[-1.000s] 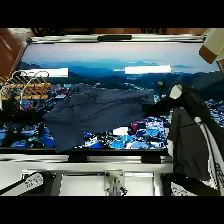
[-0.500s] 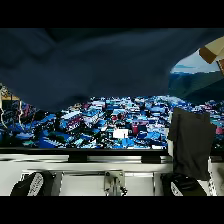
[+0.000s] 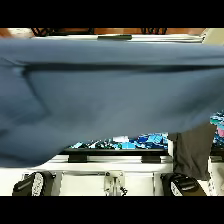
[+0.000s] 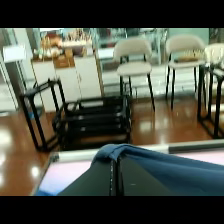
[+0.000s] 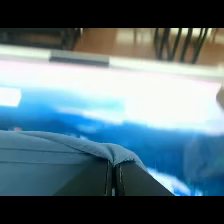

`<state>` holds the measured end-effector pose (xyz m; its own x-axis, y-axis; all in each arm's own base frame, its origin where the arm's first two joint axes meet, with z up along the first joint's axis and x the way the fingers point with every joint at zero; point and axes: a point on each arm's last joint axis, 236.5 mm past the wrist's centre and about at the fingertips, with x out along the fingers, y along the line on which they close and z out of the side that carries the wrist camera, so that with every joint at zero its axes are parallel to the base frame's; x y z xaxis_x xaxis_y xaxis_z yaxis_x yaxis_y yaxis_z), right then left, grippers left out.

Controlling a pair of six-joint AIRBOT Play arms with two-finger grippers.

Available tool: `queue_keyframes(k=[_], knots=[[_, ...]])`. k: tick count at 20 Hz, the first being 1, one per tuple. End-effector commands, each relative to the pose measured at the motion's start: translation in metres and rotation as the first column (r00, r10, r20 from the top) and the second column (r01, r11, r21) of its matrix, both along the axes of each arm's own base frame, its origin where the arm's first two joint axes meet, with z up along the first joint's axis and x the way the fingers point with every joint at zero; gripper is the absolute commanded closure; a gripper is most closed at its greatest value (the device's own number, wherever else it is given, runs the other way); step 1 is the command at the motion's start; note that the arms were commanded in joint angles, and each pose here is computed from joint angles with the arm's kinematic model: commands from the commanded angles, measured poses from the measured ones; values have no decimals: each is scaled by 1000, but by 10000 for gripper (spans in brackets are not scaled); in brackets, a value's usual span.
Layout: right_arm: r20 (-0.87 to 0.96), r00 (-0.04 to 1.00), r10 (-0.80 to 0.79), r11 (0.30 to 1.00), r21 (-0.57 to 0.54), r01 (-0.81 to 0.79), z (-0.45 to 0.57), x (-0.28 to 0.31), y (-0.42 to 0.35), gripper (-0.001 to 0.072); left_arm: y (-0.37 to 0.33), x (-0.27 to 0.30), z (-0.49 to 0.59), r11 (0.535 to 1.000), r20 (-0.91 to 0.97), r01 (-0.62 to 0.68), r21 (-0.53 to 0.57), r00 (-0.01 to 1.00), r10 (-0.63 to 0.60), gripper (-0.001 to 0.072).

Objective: Fold the shirts.

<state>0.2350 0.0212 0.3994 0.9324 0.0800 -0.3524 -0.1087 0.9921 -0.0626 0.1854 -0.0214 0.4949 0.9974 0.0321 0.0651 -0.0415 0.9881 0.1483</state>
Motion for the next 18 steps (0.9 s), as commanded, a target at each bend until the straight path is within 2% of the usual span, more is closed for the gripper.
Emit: queue_keyframes(k=[1,3,6,8,12,14,16,18], knots=[[-335,939,-76,997,-31,69,-77,30,-6,638,22,31,-62,999,-201,-16,-29,980,9,674],[-505,860,-78,997,-42,65,-126,58,3,638,35,64,-116,999,-342,11,-53,939,-29,674],[-669,738,-88,996,-85,42,-216,111,14,638,42,120,-209,974,-538,40,-221,828,-156,675],[-705,704,-90,995,-98,28,-271,154,21,638,42,161,-259,955,-614,45,-293,757,-224,675],[-705,707,-57,997,-7,74,-352,230,48,639,36,250,-352,908,-677,-8,-419,669,-306,674],[-675,734,-75,996,-16,87,-378,258,47,638,26,285,-393,879,-679,-36,-476,650,-342,674],[-615,784,-87,996,-43,77,-390,285,43,638,22,317,-415,867,-650,-60,-494,688,-323,674],[-533,840,-97,995,-50,83,-388,311,34,638,24,344,-421,889,-609,-56,-455,748,-265,674]])
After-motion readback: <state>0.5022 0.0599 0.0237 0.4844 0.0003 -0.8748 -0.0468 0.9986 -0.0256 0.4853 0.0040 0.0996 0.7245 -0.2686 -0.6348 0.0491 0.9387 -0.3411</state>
